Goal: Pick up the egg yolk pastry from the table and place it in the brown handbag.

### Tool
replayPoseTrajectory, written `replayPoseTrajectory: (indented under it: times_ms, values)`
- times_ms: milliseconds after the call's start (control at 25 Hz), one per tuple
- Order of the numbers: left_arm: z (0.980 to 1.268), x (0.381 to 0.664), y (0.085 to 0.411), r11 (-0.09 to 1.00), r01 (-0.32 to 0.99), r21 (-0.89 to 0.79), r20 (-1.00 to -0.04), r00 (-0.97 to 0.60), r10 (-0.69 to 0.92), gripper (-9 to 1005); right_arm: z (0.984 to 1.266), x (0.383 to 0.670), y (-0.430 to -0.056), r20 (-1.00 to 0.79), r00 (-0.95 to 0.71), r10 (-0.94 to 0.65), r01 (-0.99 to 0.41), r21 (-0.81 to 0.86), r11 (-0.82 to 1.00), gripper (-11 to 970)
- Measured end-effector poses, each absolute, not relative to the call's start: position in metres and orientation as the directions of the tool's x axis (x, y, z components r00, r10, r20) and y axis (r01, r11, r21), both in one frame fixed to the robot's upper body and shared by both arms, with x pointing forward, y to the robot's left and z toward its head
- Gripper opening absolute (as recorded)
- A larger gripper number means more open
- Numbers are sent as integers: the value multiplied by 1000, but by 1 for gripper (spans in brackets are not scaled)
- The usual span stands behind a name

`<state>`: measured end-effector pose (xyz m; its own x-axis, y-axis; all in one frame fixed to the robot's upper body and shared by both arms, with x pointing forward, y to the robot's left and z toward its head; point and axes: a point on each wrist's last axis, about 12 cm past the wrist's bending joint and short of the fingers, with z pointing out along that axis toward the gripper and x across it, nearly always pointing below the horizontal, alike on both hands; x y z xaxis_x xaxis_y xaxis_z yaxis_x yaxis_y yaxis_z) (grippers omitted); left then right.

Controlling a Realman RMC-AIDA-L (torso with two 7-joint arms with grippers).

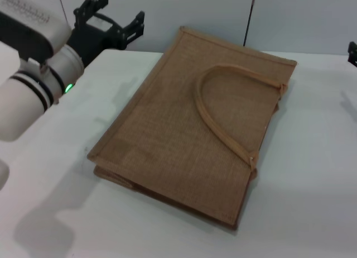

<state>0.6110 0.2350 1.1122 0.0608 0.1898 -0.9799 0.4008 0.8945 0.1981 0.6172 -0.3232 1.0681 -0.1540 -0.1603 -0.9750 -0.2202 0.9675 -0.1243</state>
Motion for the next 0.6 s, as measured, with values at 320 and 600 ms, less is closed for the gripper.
replayPoseTrajectory:
  times_ms: [320,600]
  values:
    - [1087,603,251,912,383,145,-988,10,153,876,1055,605,-328,-981,-157,-117,-170,-90,981,852]
    - [1058,606,254,906,394,156,-973,-97,210,876,1043,596,-339,-980,-175,-97,-74,-85,994,852]
